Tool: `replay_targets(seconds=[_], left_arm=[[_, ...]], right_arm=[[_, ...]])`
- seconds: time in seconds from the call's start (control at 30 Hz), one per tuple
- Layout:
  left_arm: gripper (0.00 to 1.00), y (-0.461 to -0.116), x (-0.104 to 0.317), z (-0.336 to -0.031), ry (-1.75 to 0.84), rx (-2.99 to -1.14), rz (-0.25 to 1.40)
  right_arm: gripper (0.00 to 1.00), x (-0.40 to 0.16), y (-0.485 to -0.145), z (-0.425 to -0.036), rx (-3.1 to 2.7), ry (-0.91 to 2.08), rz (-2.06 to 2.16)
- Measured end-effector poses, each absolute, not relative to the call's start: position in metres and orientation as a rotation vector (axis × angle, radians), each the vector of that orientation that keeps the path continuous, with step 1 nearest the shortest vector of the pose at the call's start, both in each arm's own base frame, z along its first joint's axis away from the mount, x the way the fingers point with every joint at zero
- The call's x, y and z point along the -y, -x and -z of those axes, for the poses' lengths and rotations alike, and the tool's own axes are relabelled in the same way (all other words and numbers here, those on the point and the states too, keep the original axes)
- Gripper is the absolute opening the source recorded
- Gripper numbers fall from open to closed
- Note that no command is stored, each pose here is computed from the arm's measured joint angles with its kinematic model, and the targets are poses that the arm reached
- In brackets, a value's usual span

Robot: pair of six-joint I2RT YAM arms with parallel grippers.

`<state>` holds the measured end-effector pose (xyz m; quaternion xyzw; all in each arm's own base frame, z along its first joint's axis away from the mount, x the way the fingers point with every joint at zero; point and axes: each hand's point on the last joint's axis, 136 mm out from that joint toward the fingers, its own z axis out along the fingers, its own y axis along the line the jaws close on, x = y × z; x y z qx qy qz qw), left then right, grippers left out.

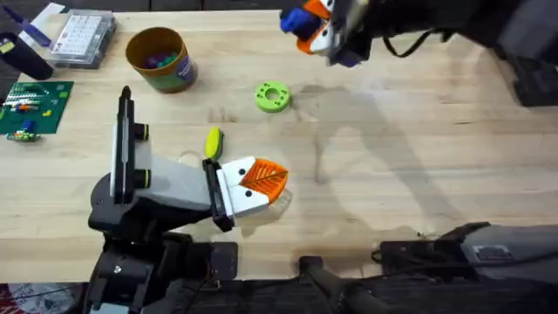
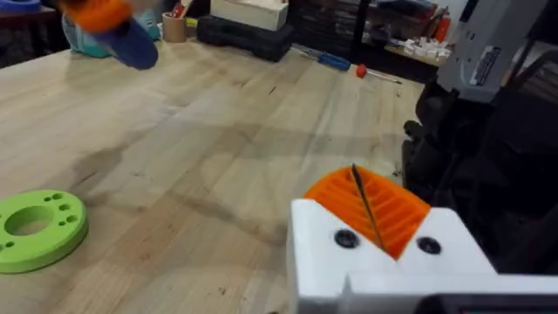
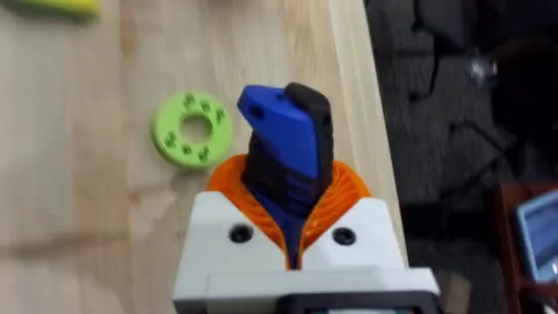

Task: Pick up the gripper from the table and insert it into the empty holder that is missing its gripper. Then pick up a screw, insert it into the mounting hole, and use the screwdriver to tighten it. Finally, clean up the table by picking up the vegetable and placing it into the bucket.

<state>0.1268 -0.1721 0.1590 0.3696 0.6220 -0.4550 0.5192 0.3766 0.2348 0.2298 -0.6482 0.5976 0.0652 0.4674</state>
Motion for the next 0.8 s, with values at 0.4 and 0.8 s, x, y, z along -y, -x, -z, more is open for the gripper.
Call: replay_targets(seconds=[0.4,0.8], left_arm=[[0.007,-0.127,0.172,-0.159,-0.886,-1.492,1.091],[0.007,-0.127,0.172,-0.159,-0.886,-1.492,1.091]], right_arm=[[0.027,-0.198,-0.443,-0.120,-1.576,1.806,0.252],[0.027,-0.167,-0.460,-0.044,-1.646,1.966,0.373]])
